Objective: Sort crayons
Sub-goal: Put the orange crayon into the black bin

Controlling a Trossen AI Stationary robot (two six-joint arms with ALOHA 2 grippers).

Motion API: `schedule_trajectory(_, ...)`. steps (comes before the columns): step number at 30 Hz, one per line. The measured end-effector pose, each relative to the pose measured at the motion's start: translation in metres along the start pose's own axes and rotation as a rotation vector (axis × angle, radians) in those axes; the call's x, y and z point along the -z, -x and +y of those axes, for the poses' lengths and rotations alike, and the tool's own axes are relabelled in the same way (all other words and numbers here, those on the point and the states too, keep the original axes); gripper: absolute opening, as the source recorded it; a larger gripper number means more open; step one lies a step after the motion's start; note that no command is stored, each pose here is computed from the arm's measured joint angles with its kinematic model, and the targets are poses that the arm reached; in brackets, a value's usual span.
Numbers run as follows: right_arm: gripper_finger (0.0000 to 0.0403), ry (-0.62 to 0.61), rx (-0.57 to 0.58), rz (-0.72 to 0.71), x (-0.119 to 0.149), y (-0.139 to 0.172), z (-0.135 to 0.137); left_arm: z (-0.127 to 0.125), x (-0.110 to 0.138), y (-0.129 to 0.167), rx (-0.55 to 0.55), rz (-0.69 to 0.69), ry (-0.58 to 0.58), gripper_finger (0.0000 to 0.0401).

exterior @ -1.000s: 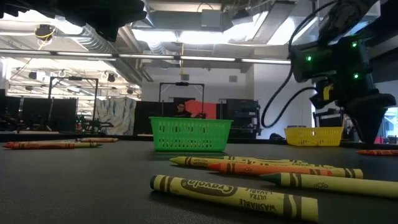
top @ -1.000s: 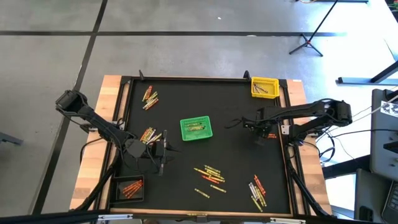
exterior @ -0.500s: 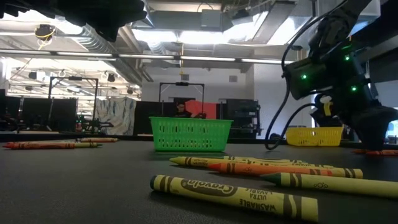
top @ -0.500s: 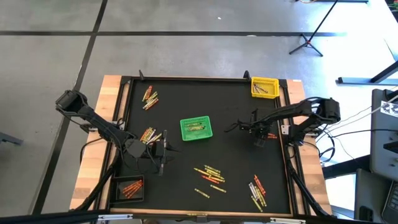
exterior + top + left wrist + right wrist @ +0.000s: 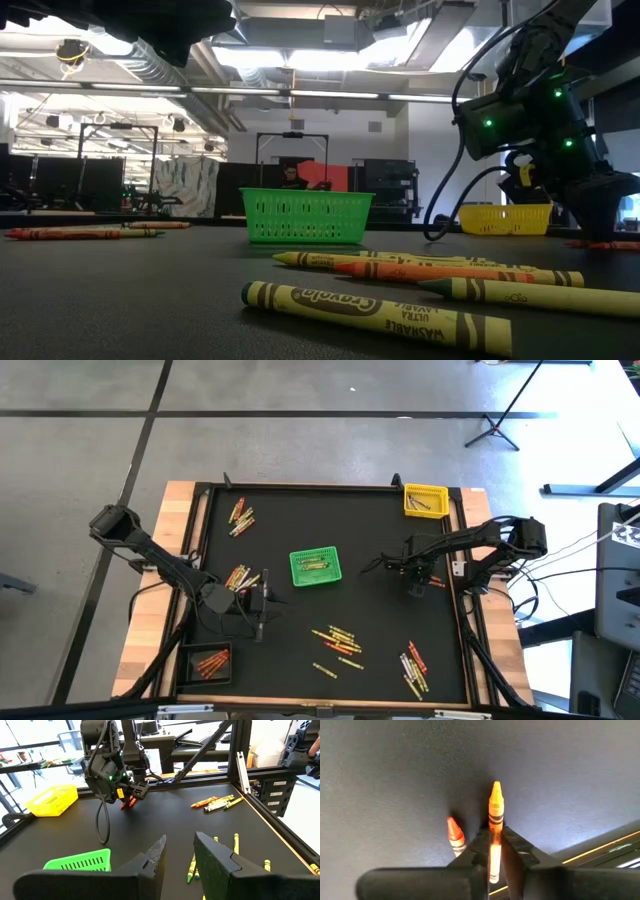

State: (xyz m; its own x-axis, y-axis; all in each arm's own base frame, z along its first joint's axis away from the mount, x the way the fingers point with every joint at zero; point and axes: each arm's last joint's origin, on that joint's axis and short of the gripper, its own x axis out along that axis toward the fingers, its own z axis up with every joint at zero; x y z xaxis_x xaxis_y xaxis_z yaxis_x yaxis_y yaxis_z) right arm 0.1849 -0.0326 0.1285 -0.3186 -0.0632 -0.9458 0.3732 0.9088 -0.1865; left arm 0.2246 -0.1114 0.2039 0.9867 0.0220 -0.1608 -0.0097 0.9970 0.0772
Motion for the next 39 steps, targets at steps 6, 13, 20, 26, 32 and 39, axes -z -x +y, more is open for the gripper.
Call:
schedule_trajectory(6,0.0014,0.022,0.022,-0.040,-0.006,0.006,0.000,0.000,0.000,0.000,0.000,0.000,0.000,0.0086)
schedule_trajectory(13,0.0023,0.054,0.028,-0.196,-0.026,0.030,0.002,0.000,0.000,0.000,0.000,0.000,0.000,0.0086)
schedule_trajectory(20,0.0022,0.124,-0.164,-0.389,-0.048,0.051,0.010,0.000,0.000,0.000,0.000,0.000,0.000,0.0086)
schedule_trajectory(26,0.0025,0.259,-0.279,-0.551,-0.055,0.061,0.036,0.000,0.000,0.000,0.001,0.000,0.006,0.0086)
schedule_trajectory(32,0.0025,0.392,-0.326,-0.741,-0.054,0.075,0.074,0.000,0.000,0.000,0.002,0.000,0.007,0.0086)
schedule_trajectory(39,0.0025,0.480,-0.393,-0.959,-0.053,0.093,0.101,0.000,0.000,0.000,0.001,0.000,0.007,0.0086)
